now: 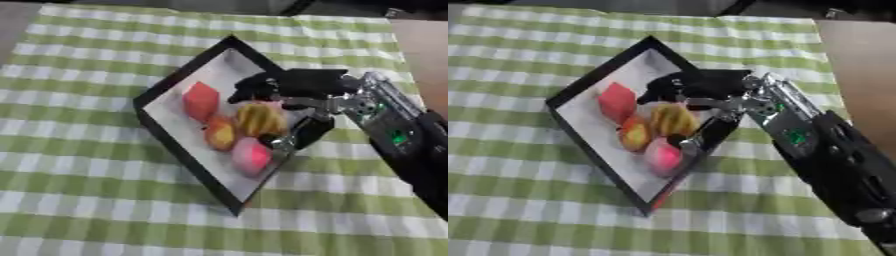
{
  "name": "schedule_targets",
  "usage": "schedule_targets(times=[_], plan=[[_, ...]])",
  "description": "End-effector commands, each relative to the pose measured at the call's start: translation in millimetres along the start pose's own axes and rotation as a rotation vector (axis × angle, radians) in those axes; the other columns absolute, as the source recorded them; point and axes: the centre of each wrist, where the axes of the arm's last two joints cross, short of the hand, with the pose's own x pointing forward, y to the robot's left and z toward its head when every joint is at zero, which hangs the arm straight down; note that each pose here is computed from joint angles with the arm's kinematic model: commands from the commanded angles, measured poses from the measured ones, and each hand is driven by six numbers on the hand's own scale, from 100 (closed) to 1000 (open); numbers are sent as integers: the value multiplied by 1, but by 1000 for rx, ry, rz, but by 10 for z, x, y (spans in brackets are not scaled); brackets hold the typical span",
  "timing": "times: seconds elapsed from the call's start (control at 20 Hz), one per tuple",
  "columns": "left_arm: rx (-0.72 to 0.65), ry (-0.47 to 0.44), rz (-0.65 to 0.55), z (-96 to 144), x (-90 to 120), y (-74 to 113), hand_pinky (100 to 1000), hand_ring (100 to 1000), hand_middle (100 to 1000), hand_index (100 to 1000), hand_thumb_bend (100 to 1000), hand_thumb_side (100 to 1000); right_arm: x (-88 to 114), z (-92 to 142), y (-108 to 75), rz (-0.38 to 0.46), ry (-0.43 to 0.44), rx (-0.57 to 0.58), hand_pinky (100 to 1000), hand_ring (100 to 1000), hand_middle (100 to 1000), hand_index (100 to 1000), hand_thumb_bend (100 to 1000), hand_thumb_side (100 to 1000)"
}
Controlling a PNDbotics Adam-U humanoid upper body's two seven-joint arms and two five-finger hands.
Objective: Pick up objects on the table and place them in the box.
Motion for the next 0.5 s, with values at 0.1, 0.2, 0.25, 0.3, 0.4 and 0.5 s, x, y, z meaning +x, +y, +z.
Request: schedule_targets(times=[0.1,0.2,0.25,0.3,0.4,0.5], plan=[[-7,-32,0,-28,75,-3,756,721,725,768,395,638,23,125,-219,34,8,-67,992,1000,899,1000,187,331],[-7,-32,1,-27,74,-5,756,721,725,768,395,637,31,143,-242,29,14,-78,991,1000,896,1000,173,332],[-8,-31,0,-26,73,-5,756,721,725,768,395,638,32,151,-246,24,18,-82,989,1000,894,1000,163,323],[-7,-31,0,-25,71,-4,756,721,724,768,396,638,33,159,-250,18,21,-89,986,1000,892,1000,150,312],[-6,-29,-1,-22,67,-1,756,721,724,768,396,638,37,191,-286,-5,34,-133,968,1000,878,998,100,233],[-2,-26,-1,-18,61,3,756,721,724,768,397,637,53,230,-332,-39,48,-208,928,992,850,999,100,100]])
